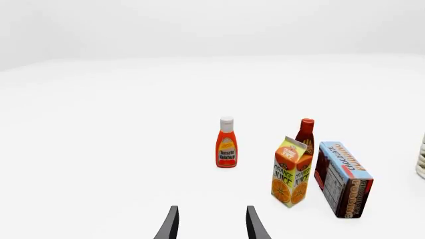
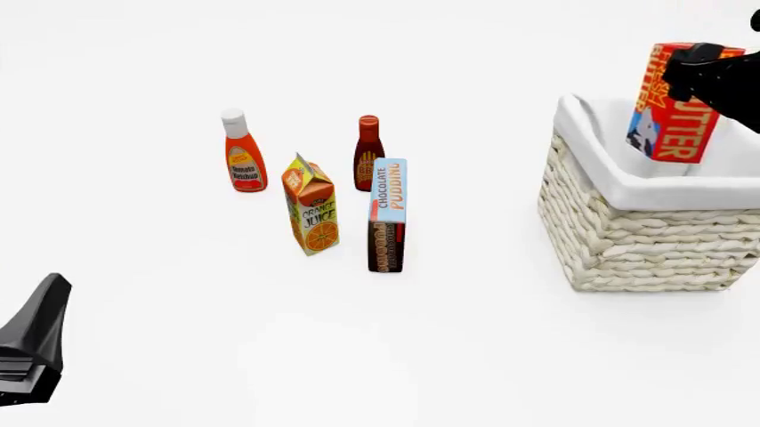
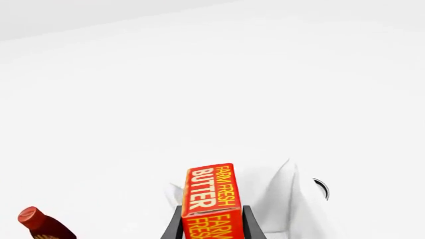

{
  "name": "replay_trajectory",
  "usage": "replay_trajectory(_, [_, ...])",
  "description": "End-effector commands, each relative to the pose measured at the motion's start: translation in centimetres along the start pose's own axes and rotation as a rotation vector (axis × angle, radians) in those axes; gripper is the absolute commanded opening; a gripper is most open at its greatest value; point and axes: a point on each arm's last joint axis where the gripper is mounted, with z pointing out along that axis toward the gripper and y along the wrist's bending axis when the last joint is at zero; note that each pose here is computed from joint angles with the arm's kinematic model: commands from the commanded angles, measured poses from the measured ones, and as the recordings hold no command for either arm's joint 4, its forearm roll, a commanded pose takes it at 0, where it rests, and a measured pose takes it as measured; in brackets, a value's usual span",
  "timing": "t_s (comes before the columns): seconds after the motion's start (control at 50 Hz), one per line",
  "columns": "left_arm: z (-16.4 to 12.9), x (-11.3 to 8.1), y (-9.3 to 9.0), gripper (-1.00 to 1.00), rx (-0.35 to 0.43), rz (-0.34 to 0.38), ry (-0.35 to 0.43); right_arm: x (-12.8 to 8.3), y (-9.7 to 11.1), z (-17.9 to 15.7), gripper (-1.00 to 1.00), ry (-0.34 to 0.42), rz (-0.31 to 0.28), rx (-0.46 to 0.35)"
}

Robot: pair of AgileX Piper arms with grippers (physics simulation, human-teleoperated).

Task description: Pick the butter and place it in the basket.

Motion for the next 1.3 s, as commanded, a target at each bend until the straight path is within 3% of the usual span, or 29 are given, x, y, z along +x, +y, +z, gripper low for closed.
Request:
replay_trajectory(0.02, [0.0,0.0,0.0,1.0,0.0,0.0,0.0,-0.6,-0.1,0.1,-1.0,-0.032,0.027,0.002])
replay_trajectory(1.3, [0.0,0.0,0.0,1.0,0.0,0.0,0.0,1.9,-1.3,2.6,-1.0,-0.002,0.054,0.033])
